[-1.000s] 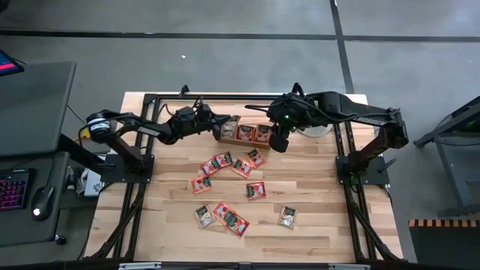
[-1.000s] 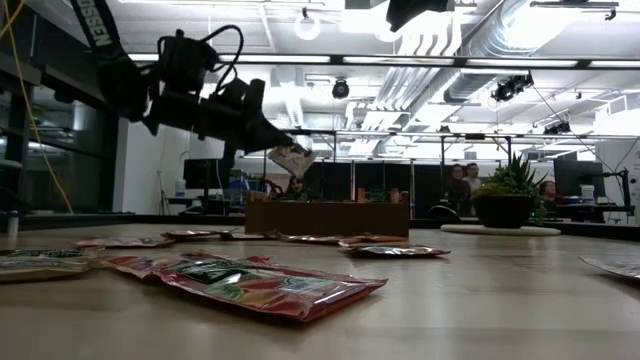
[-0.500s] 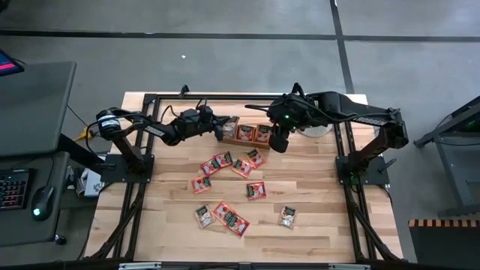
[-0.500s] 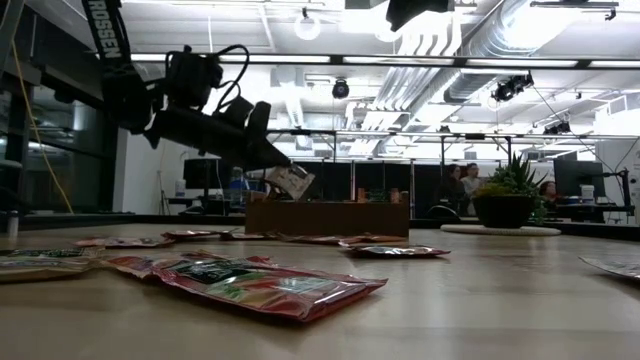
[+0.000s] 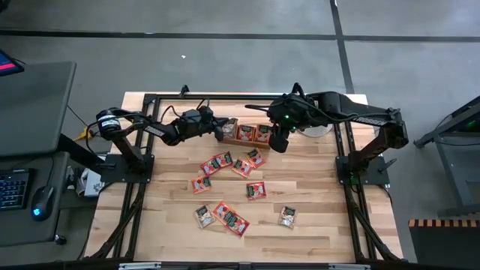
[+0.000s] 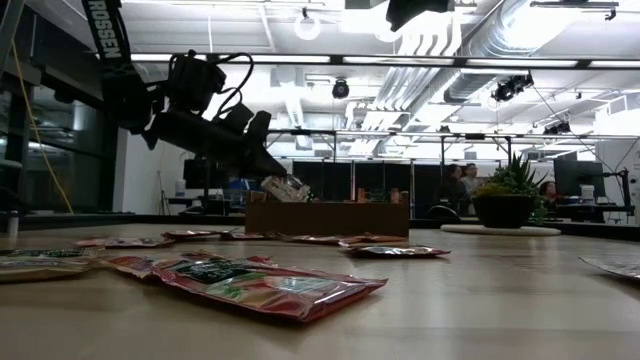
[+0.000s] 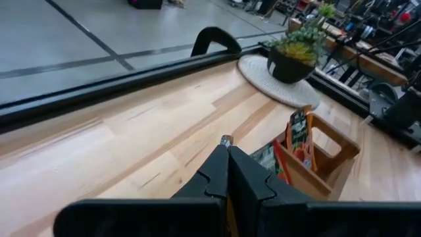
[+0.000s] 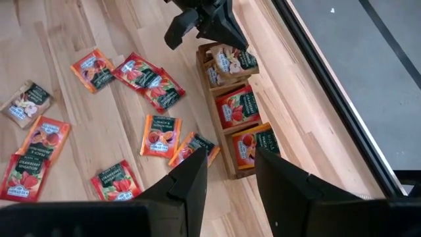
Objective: Pick & Place Tea
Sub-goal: Put the brown tea bag into the left section of the wooden organizer
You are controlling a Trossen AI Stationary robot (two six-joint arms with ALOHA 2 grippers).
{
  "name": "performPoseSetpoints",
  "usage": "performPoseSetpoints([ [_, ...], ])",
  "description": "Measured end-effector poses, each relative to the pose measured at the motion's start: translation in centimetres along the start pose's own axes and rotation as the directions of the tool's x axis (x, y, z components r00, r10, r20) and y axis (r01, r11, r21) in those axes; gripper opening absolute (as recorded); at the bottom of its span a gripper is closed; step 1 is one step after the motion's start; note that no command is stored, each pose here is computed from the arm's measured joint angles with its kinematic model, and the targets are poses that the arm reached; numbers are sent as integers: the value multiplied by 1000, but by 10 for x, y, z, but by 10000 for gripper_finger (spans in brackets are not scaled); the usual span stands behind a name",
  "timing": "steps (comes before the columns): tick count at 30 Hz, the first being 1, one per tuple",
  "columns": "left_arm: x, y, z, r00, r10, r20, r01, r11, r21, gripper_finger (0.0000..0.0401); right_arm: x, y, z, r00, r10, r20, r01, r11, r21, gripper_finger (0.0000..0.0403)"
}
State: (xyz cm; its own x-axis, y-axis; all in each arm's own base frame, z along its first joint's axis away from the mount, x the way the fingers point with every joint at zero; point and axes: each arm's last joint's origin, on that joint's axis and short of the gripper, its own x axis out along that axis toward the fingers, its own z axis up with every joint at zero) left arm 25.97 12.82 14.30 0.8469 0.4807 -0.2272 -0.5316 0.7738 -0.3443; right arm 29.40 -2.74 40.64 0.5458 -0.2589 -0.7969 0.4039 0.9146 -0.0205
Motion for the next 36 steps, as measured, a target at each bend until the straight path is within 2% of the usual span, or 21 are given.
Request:
performPoseSetpoints([
  [6, 0, 0, 0, 1000, -1, 4, 1, 1000, 18, 17, 0, 0, 0, 1000, 0, 0, 0, 1000, -5, 124],
  [16, 0, 0, 1, 1000, 3, 11, -3, 999, 37, 106, 0, 0, 0, 1000, 0, 0, 0, 1000, -6, 124],
  [23, 0, -6, 16, 987, -50, 150, 46, 999, 29, 128, 0, 0, 0, 1000, 0, 0, 0, 1000, -6, 124],
  [28, 5, -13, 25, 975, -172, 138, 175, 984, -13, 129, 0, 1, 0, 999, 32, -9, -32, 999, -3, 124],
  [33, 6, -21, 39, 940, -313, 135, 327, 940, -96, 129, 0, 2, -2, 998, 59, -30, -59, 998, -5, 124],
  [36, 1, -21, 49, 924, -356, 142, 374, 918, -133, 129, 0, 1, -4, 997, 60, -52, -61, 998, -10, 124],
])
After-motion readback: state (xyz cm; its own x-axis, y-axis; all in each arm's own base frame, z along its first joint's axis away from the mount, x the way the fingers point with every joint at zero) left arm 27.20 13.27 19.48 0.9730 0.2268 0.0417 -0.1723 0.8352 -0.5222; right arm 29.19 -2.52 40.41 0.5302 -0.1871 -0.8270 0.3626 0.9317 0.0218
